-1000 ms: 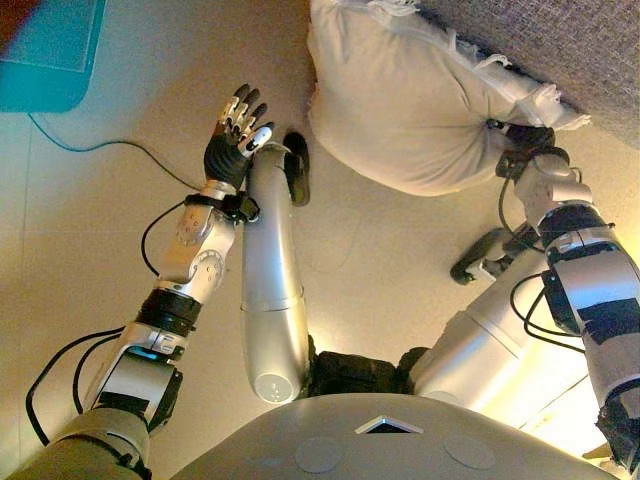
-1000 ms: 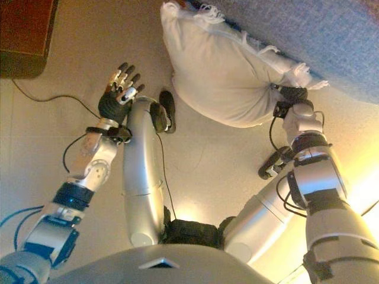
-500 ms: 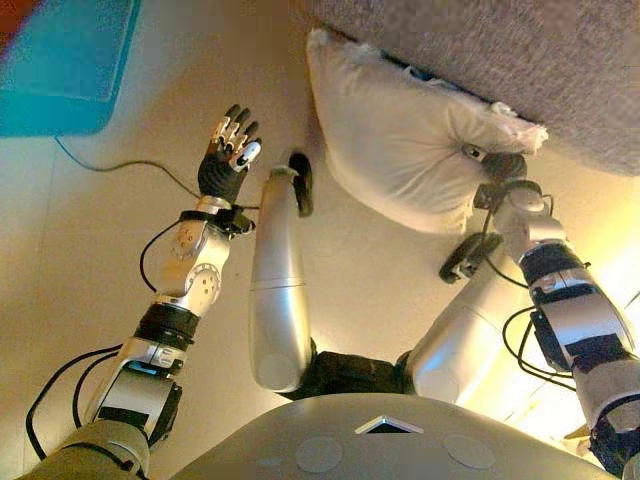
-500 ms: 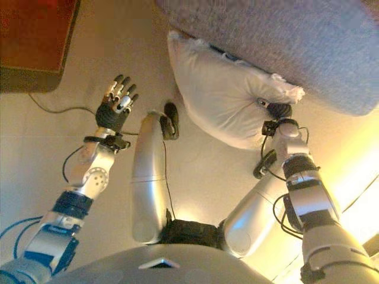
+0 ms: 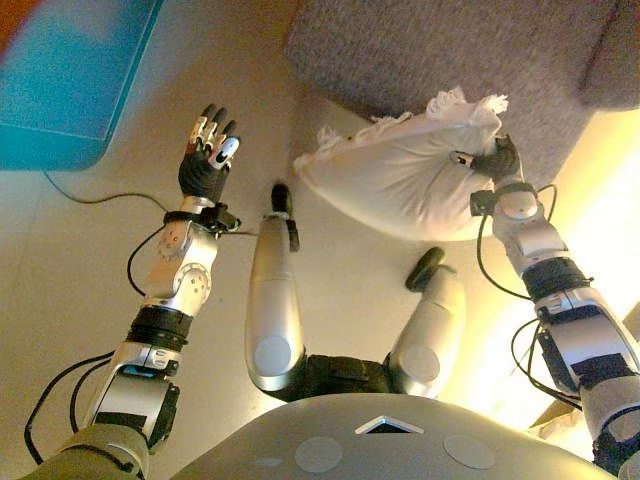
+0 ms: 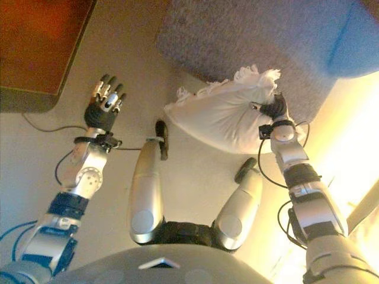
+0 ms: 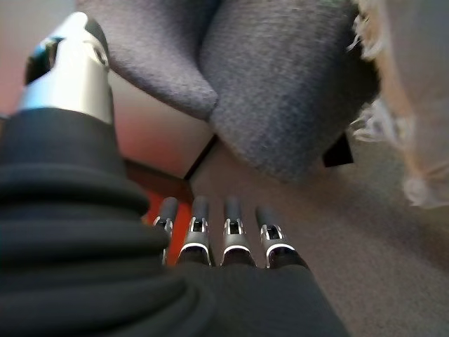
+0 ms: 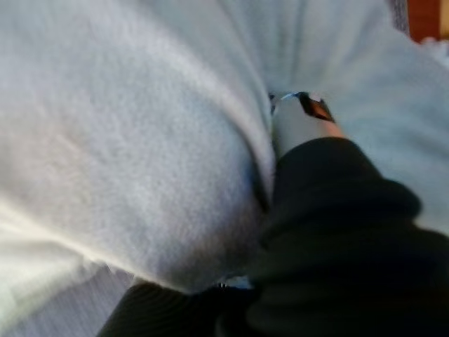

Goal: Pick up the cushion and take it to the sofa

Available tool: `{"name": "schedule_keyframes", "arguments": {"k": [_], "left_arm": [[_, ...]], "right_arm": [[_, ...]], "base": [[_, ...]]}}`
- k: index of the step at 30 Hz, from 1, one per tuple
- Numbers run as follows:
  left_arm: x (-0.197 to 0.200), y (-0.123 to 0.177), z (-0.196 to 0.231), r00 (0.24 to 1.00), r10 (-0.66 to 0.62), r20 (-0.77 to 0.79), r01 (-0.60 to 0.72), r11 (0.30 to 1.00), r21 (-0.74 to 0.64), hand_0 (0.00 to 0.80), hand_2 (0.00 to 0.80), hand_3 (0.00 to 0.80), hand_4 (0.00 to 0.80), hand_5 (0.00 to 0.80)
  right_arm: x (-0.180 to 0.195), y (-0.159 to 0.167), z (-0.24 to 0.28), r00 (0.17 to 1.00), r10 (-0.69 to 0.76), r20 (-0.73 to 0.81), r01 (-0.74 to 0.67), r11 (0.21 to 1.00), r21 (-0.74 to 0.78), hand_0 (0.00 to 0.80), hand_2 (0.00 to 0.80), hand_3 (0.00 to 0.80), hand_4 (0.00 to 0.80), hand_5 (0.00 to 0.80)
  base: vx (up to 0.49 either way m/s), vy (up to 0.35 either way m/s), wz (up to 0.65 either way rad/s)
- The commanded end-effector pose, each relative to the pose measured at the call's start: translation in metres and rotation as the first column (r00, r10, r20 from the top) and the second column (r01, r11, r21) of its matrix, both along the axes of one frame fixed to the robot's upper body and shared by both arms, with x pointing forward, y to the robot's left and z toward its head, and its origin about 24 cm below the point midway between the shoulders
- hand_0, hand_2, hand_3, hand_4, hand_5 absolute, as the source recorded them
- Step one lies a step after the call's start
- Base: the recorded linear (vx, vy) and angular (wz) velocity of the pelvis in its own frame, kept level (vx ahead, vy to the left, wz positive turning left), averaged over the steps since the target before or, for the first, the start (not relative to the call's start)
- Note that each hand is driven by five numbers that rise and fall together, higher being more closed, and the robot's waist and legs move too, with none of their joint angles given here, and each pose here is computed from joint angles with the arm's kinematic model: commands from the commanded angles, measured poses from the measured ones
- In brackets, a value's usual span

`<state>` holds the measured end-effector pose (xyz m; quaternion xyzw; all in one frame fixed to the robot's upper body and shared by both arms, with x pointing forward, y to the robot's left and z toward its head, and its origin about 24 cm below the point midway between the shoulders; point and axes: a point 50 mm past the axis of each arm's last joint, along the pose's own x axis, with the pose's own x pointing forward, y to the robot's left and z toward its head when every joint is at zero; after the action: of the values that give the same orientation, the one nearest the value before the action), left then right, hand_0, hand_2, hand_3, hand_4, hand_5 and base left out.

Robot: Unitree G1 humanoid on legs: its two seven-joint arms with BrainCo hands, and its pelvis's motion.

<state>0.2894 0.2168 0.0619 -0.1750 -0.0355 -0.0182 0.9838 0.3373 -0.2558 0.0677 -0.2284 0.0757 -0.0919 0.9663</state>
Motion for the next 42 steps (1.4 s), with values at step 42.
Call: {"name": "schedule_keyframes", "arguments": {"k": [42], "left_arm": [[-0.057,0.008,-0.073,0.938,-0.076,-0.339,0.097,0.994,0.044,0.0,0.0,0.0,0.0,0.0]], "right_arm": [[0.026,-0.049,0.133,0.978,-0.03,0.205,0.06,0.989,-0.138,0.8,0.8,0.8,0.8,0.8]], "base": [[0.091,0.029,-0.08]]}}
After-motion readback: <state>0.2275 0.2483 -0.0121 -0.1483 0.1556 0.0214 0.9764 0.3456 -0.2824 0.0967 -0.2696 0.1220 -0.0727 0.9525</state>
